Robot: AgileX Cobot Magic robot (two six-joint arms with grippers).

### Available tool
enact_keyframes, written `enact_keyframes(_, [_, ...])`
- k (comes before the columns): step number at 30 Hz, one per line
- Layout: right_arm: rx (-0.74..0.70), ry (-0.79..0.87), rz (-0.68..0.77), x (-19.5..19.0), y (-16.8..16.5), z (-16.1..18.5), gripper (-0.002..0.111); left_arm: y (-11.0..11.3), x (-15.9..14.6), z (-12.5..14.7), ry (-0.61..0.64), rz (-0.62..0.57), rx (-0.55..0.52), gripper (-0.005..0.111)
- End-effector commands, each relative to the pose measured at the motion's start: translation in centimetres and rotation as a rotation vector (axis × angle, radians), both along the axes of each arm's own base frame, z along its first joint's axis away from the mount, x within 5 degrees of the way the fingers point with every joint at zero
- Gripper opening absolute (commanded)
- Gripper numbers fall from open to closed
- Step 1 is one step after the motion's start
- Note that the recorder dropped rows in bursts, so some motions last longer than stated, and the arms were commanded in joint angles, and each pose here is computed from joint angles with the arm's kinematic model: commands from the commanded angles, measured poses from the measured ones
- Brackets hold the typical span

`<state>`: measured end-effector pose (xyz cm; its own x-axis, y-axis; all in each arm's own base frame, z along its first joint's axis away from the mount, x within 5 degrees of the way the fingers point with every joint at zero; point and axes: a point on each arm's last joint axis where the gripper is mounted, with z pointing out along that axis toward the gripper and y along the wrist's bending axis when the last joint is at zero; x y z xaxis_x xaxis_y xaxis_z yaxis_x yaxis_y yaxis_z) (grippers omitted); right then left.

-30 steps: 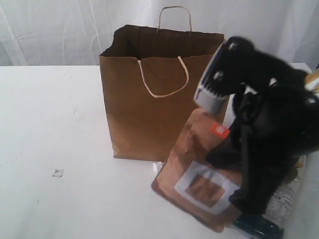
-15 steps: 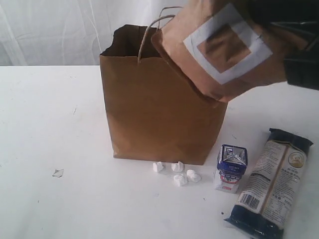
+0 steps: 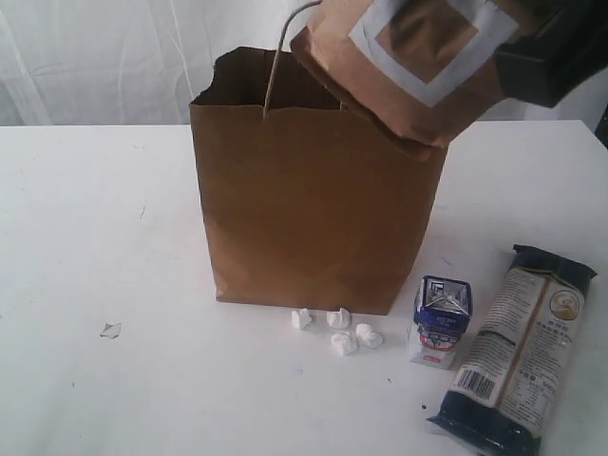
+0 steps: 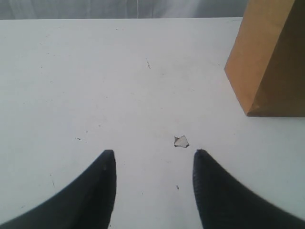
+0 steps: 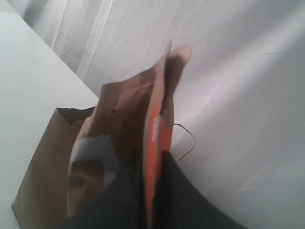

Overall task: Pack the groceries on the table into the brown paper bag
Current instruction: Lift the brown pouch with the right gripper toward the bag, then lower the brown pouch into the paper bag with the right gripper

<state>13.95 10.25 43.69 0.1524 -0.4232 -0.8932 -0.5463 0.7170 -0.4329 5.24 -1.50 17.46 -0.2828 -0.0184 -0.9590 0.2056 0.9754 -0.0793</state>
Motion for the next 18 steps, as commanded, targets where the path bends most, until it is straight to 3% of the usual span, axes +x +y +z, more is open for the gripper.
enact_keyframes(1, [0.052,-0.128,0.009,-0.8,-0.5,1.8,0.0,0.0,0.0,-0.1,0.004,0.0,-0.007,0.053])
enact_keyframes(7, [-0.004,-0.087,-0.042,-2.4,-2.5,1.7,0.0,0.0,0.0,-0.1,0.004,0.0,-0.007,0.053])
enact_keyframes(13, [0.013,-0.196,-0.128,-3.0,-4.0,2.8,0.0,0.0,0.0,-0.1,0.004,0.0,-0.007,0.053])
enact_keyframes(18, [0.011,-0.256,-0.119,-2.2,-3.2,3.1,0.0,0.0,0.0,-0.1,0.004,0.0,-0.007,0.053])
